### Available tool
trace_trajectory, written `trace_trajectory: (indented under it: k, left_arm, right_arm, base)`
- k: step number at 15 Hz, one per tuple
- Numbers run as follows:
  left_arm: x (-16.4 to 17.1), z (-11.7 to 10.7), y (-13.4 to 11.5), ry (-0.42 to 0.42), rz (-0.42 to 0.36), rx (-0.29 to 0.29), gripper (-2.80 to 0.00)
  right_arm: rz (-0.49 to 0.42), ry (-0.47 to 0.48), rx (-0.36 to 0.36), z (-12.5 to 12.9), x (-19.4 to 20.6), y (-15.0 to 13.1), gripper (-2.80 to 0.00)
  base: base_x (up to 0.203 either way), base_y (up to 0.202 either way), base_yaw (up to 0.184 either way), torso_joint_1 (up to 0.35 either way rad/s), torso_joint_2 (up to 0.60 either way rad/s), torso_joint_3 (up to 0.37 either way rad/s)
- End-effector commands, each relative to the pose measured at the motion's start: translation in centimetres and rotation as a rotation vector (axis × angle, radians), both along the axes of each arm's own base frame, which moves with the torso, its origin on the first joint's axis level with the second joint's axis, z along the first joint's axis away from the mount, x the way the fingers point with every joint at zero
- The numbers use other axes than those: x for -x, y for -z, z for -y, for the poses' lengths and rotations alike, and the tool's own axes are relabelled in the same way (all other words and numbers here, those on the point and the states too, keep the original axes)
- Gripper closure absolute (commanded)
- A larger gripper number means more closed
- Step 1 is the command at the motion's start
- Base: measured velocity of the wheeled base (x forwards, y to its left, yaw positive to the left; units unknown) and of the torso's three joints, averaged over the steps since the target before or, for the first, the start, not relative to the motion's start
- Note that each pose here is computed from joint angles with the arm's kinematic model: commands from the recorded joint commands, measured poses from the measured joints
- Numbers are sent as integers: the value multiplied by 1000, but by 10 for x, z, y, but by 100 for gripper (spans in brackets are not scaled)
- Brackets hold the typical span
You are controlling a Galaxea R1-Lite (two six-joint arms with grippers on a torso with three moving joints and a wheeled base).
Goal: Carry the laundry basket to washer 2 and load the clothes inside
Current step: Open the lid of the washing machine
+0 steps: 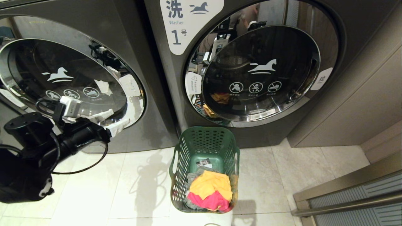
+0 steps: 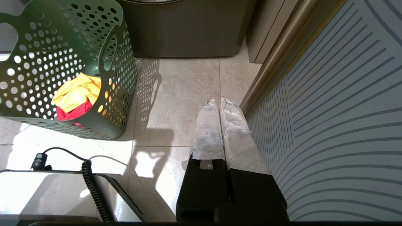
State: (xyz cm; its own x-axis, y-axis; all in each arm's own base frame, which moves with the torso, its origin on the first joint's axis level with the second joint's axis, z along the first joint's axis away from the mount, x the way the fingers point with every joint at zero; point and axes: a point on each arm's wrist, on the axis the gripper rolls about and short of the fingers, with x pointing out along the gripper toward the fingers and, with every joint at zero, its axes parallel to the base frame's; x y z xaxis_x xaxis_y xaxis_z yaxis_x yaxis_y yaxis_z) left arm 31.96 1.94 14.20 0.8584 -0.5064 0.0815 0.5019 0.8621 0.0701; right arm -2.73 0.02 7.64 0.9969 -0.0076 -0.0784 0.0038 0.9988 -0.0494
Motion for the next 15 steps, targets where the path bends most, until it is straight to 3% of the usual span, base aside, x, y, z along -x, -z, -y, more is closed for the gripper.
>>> trace_trajectory:
  k: [1, 7, 15]
  left_arm:
    - [-5, 2, 10, -40, -25, 7, -280]
    - [-7, 14, 14, -102, -30, -1, -280]
    - [-14, 17, 35, -93, -81, -5, -280]
  right_arm:
    - [-2, 0, 1, 0, 0, 0, 0]
    - [-1, 0, 1, 0, 0, 0, 0]
    - [-1, 0, 1, 0, 0, 0, 0]
  base:
    - [0, 0, 0, 0, 0, 0]
    - [0, 0, 0, 0, 0, 0]
    - [0, 0, 0, 0, 0, 0]
